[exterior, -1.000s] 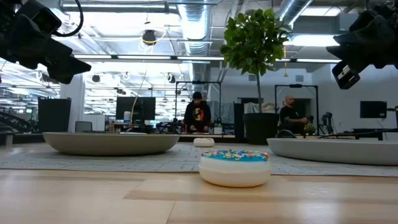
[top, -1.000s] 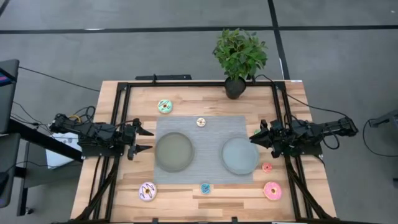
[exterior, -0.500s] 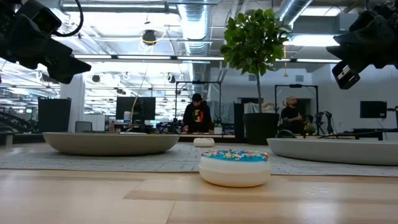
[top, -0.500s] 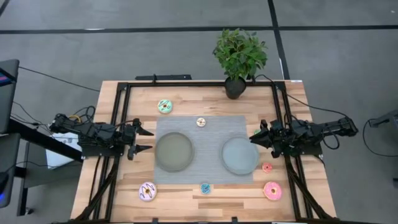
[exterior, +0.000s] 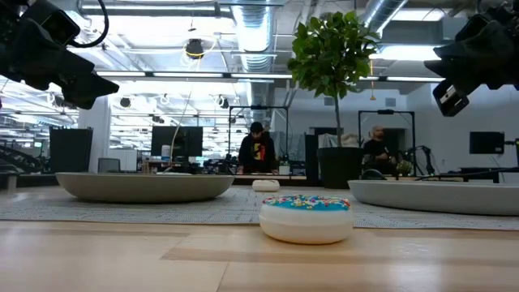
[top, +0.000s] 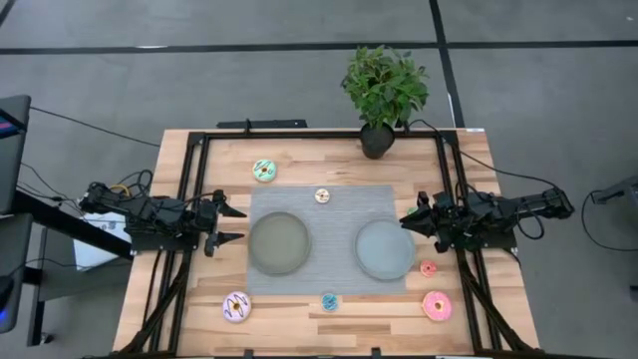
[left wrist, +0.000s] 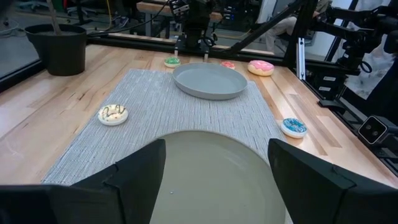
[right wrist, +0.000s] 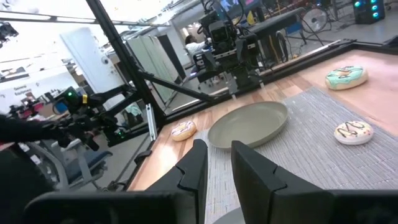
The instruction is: Pick & Place donuts
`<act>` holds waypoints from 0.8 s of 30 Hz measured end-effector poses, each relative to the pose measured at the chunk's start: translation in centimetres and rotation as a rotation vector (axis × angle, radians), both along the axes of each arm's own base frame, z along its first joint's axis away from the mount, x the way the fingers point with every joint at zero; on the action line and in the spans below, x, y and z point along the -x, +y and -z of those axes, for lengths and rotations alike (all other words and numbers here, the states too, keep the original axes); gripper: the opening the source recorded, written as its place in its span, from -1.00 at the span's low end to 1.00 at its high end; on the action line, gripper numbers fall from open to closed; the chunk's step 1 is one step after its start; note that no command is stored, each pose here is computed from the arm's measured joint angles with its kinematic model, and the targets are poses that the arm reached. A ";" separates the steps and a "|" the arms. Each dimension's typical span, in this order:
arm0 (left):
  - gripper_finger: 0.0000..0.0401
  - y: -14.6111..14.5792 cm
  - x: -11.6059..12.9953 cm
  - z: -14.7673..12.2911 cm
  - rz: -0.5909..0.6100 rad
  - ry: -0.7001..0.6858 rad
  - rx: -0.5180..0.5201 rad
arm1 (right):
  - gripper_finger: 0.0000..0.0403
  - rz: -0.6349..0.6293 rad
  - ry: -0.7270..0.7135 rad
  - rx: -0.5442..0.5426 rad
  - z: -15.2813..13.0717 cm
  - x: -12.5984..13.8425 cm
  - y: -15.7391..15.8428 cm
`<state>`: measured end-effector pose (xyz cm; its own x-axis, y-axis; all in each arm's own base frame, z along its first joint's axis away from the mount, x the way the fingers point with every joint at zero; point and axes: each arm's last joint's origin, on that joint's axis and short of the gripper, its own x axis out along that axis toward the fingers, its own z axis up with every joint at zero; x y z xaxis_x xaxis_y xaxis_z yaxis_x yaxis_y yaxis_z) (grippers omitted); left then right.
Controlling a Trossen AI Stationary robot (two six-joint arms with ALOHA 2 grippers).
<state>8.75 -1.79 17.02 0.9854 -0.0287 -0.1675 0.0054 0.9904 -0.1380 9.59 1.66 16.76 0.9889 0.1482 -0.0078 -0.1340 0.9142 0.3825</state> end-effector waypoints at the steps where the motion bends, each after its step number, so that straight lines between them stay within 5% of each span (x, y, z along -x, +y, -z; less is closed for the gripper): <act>1: 0.38 0.0 0.0 0.0 0.000 -0.002 0.001 | -0.69 0.000 0.000 0.000 0.0 0.0 0.0; 24: 0.38 0.0 0.0 -0.1 0.002 -0.013 -0.013 | -0.69 0.104 -0.036 -0.008 -0.3 0.0 -0.3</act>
<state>8.77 -1.80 17.14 0.9875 -0.0288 -0.1551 0.0092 0.9921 -0.1252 9.64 1.36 17.03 0.9986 0.0443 0.0288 -0.0520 0.9210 0.3860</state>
